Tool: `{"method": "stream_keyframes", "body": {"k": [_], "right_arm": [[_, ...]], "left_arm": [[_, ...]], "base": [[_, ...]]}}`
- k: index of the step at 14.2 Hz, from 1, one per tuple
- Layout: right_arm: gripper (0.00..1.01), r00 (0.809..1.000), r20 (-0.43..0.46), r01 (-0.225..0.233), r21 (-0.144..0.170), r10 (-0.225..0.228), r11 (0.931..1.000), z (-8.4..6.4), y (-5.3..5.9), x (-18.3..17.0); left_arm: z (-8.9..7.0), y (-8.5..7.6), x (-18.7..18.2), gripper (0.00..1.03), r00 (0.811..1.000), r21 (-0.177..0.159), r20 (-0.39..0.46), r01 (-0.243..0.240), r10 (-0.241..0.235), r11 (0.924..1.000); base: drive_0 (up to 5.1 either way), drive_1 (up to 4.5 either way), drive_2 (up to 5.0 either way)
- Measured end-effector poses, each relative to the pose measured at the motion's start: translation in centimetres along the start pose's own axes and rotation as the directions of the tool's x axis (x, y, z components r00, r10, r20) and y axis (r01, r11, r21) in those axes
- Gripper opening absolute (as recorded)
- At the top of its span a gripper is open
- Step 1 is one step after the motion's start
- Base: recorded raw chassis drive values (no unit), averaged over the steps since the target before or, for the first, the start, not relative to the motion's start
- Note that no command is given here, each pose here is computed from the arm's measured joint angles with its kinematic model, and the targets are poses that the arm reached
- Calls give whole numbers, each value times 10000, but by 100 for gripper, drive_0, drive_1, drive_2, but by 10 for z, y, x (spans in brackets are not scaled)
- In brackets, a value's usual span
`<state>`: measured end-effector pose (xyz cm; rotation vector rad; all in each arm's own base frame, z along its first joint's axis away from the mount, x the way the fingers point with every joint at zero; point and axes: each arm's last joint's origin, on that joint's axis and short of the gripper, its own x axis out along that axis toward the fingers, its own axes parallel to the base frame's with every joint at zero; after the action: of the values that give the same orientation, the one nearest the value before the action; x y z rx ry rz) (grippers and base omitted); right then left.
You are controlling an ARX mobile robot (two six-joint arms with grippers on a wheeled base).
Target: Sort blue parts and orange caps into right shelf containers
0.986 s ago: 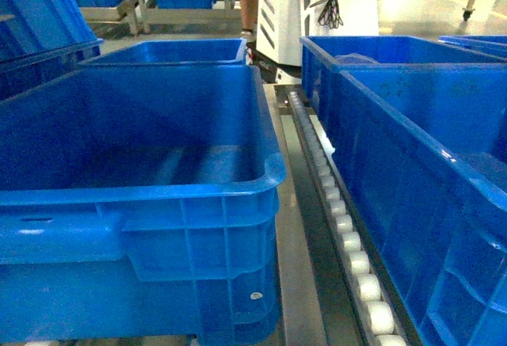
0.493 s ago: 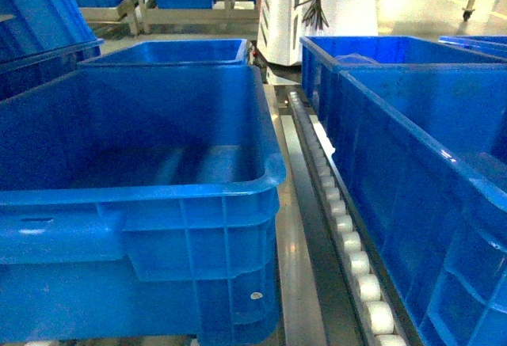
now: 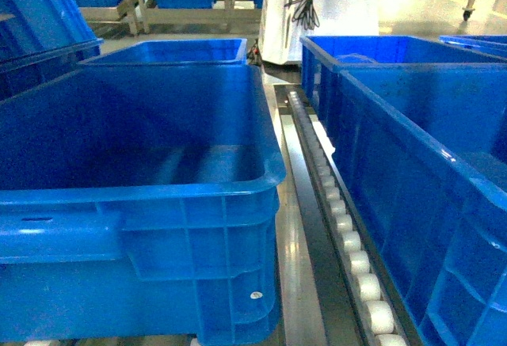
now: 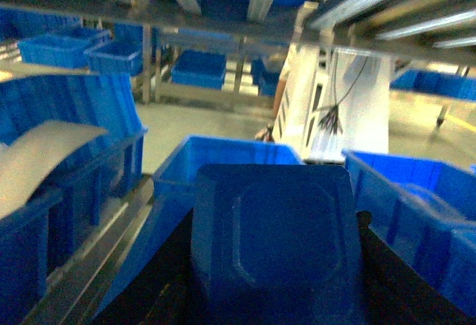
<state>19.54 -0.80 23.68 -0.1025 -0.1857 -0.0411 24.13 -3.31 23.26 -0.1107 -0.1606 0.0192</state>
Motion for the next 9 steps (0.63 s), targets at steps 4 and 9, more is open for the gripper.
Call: {"method": "stream_keyframes", "body": {"k": [4, 9], "right_arm": [[44, 9645, -2528, 734, -222, -766, 9971, -61, -3, 86], [98, 9662, -2507, 575, -190, -604, 9982, -63, 2, 88]], "left_arm": [[-53, -14, 92, 52, 9751, 38, -2206, -212, 216, 9998], [-52, -9, 90, 97, 9779, -4, -2080, -209, 203, 9998]], "base": [[0, 0, 0], [0, 0, 0]]}}
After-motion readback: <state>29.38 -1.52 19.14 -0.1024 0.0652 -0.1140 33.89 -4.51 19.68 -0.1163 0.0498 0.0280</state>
